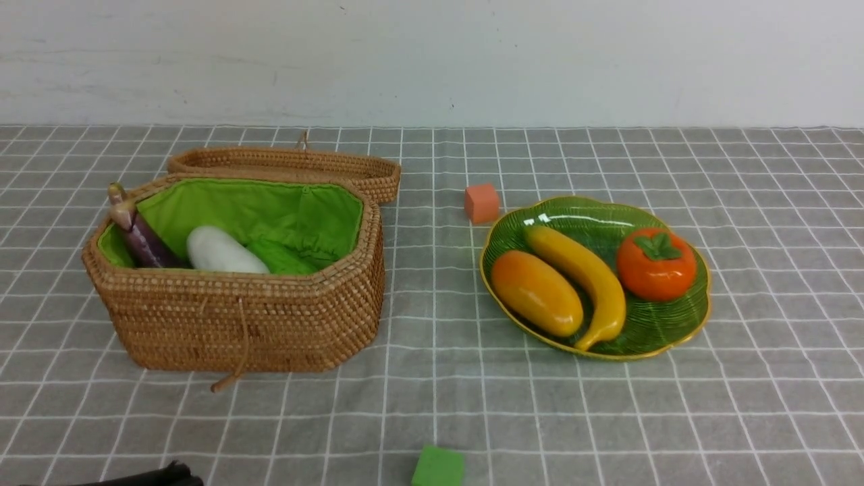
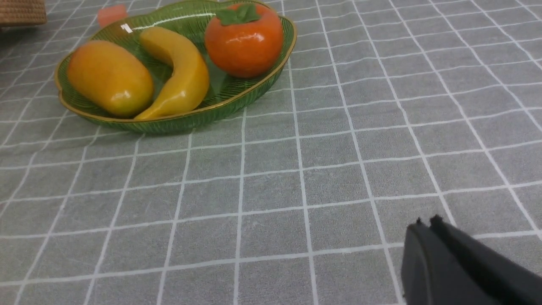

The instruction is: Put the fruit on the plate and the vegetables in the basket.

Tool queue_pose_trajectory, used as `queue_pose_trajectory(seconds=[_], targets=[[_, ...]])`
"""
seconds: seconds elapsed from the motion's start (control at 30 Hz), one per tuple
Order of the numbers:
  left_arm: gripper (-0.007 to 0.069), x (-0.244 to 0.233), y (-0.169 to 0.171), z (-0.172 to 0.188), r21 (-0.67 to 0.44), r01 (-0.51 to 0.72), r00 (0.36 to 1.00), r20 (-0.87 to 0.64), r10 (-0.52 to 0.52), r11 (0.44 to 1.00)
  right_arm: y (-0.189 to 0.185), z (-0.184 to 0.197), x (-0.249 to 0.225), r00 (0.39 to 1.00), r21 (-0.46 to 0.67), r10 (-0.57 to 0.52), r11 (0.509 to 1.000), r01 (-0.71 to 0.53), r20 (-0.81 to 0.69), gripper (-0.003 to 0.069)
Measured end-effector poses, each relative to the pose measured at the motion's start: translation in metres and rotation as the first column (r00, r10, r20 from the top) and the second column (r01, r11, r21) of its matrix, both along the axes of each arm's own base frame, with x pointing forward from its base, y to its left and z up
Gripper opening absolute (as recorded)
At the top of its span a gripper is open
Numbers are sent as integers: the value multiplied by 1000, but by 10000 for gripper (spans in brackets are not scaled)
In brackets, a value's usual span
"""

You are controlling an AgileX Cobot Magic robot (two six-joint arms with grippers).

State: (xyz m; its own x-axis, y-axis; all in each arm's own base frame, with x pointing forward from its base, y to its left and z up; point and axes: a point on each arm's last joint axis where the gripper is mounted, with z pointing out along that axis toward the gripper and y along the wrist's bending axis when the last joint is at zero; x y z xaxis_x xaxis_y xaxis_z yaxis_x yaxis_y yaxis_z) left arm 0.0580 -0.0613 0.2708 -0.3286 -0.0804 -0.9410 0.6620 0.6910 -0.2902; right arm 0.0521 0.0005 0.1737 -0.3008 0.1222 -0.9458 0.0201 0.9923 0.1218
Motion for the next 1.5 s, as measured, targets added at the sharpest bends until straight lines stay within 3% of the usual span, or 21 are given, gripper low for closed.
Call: queue_pose_trajectory(seconds=[0.3, 0.4, 0.47, 0.67, 0.83, 0.9, 1.0, 1.2, 1.5], targets=[[85, 2, 1, 1, 50, -9, 998, 66, 6, 999, 0, 0, 0, 1000, 0, 0, 1000, 0, 0, -8], [39, 4, 4, 3, -11, -56, 995, 77, 57, 998, 0, 0, 0, 1000, 0, 0, 1000, 0, 0, -7], [-8, 5, 7, 8, -78, -96, 990, 100, 103, 992, 0, 0, 0, 1000, 0, 0, 1000, 0, 0, -7], [-13, 4, 20, 14, -190, -203, 931, 267, 249, 961, 0, 0, 0, 1000, 0, 0, 1000, 0, 0, -7], [-13, 0, 41, -20, -284, -416, 823, 286, 490, 864, 0, 0, 0, 1000, 0, 0, 1000, 0, 0, -7], [-13, -2, 47, -43, -262, -491, 786, 278, 552, 831, 0, 0, 0, 1000, 0, 0, 1000, 0, 0, -7], [-13, -3, 50, -57, -226, -542, 778, 229, 585, 810, 0, 0, 0, 1000, 0, 0, 1000, 0, 0, -6], [-13, -6, 50, -99, 86, -580, 807, -74, 586, 810, 0, 0, 0, 1000, 0, 0, 1000, 0, 2, 2], [-13, -6, 50, -101, 96, -577, 806, -93, 585, 811, 0, 0, 0, 1000, 0, 0, 1000, 0, 2, 7]])
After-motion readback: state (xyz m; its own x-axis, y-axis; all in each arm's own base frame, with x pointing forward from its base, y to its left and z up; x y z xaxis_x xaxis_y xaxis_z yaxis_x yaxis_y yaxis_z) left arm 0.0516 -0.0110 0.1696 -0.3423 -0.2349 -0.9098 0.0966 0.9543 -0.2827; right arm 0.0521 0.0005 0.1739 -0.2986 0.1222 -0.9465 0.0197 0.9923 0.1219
